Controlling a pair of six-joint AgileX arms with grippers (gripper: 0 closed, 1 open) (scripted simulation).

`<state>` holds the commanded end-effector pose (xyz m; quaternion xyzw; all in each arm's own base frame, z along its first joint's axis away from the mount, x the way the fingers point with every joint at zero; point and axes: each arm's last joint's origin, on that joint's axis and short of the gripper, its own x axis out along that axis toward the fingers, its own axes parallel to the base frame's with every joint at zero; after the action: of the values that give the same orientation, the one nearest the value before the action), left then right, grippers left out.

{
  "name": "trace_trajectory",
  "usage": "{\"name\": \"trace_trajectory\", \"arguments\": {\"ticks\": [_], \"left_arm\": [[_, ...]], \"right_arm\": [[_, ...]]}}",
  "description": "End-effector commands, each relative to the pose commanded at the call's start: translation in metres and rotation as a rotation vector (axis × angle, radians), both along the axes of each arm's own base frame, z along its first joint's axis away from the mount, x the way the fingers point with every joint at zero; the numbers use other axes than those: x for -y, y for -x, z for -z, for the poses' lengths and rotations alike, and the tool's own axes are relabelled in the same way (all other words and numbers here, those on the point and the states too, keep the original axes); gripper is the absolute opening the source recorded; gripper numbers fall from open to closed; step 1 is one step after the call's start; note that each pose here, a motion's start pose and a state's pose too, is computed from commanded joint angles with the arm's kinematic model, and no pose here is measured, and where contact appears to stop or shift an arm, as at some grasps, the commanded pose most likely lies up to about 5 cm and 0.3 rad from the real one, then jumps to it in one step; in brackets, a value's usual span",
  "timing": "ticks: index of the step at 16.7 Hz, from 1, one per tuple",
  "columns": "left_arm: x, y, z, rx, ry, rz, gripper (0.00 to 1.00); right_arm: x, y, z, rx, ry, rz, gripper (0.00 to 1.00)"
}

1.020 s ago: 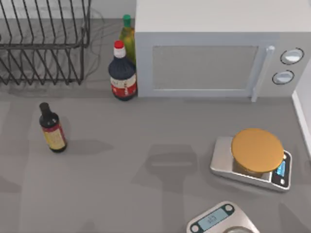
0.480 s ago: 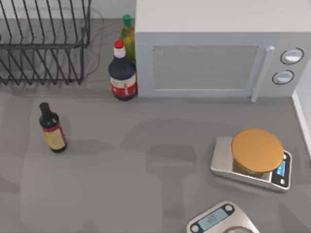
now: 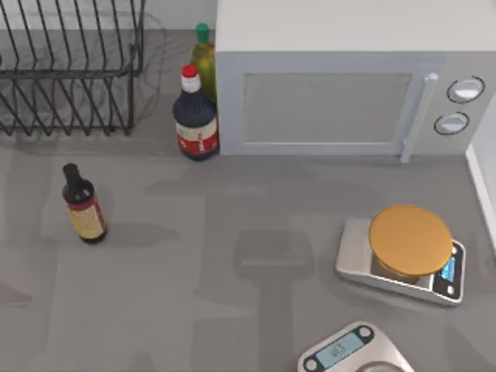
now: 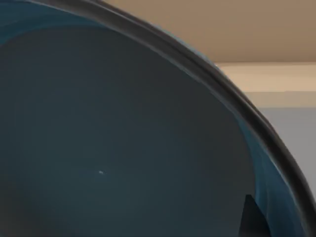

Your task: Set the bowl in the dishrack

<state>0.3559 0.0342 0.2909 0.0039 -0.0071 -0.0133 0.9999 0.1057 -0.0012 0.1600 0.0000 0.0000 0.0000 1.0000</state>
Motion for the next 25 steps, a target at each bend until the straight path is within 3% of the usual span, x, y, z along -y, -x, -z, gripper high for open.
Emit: {"name": "trace_trajectory", "arguments": {"ticks": [5, 11, 24, 25], "left_arm": [[0.008, -0.024, 0.065, -0.009, 0.006, -0.006, 0.00], [0.009, -0.025, 0.073, -0.014, 0.008, -0.007, 0.00], [0.009, -0.025, 0.073, -0.014, 0.008, -0.007, 0.98], [0.009, -0.025, 0.073, -0.014, 0.008, -0.007, 1.00]], "right_arm": [[0.000, 0.000, 0.000, 0.000, 0.000, 0.000, 1.00], [0.000, 0.000, 0.000, 0.000, 0.000, 0.000, 1.00], [0.000, 0.000, 0.000, 0.000, 0.000, 0.000, 1.00], [0.000, 0.000, 0.000, 0.000, 0.000, 0.000, 1.00]]}}
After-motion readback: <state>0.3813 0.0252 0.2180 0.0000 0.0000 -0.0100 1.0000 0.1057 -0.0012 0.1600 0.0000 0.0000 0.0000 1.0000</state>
